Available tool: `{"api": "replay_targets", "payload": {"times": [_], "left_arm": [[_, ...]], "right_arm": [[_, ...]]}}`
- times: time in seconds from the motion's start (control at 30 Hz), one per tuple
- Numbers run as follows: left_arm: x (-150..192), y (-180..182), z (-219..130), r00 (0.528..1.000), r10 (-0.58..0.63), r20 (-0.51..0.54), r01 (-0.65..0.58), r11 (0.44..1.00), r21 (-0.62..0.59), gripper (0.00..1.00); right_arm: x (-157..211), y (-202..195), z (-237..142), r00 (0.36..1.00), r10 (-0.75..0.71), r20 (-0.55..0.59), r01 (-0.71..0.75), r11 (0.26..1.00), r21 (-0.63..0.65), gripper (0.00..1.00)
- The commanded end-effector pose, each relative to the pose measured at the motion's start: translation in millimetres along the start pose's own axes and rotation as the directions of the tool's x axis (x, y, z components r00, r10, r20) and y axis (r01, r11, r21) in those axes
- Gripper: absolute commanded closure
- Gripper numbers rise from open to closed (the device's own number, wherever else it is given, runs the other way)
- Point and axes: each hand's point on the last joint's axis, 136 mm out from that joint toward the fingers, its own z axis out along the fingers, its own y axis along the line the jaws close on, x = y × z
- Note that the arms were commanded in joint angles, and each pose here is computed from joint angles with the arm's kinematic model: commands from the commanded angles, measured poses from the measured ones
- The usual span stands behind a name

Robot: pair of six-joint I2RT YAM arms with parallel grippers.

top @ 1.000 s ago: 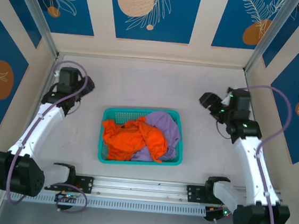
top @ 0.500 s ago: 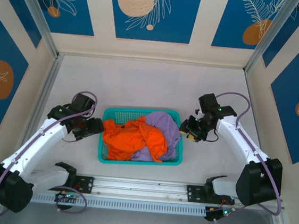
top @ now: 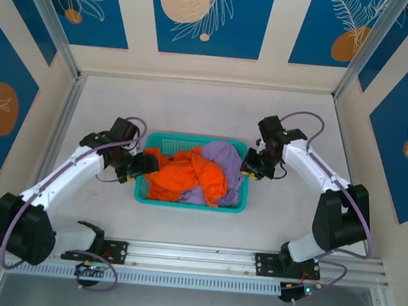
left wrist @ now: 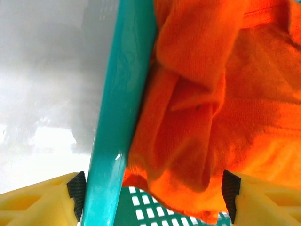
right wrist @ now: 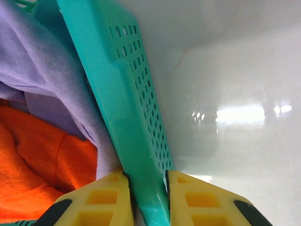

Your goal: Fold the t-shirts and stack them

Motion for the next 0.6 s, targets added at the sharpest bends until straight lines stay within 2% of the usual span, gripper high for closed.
{"api": "replay_targets", "payload": {"times": [0.0, 0.1, 0.27, 0.37, 0.57], "left_arm": [[-22, -21, -15, 0.996, 0.060, 0.067, -0.061, 0.998, 0.009, 0.16], [-31, -20, -22, 0.993, 0.056, 0.106, -0.053, 0.998, -0.027, 0.08], [-29, -14, -30, 0.991, 0.047, 0.122, -0.041, 0.998, -0.056, 0.07], [-26, -10, -35, 0.991, 0.052, 0.124, -0.043, 0.996, -0.074, 0.05], [-26, -8, -48, 0.986, 0.069, 0.150, -0.055, 0.994, -0.098, 0.03]], "right_arm": [[-54, -9, -15, 0.986, 0.049, 0.159, -0.056, 0.998, 0.039, 0.95], [-92, -19, -31, 0.971, -0.020, 0.238, -0.006, 0.995, 0.104, 0.97], [-147, -57, -54, 0.945, -0.069, 0.320, -0.001, 0.977, 0.213, 0.98], [-177, -75, -68, 0.925, -0.144, 0.351, 0.048, 0.962, 0.267, 0.98], [-233, -107, -89, 0.907, -0.117, 0.404, -0.023, 0.946, 0.325, 0.94]]}}
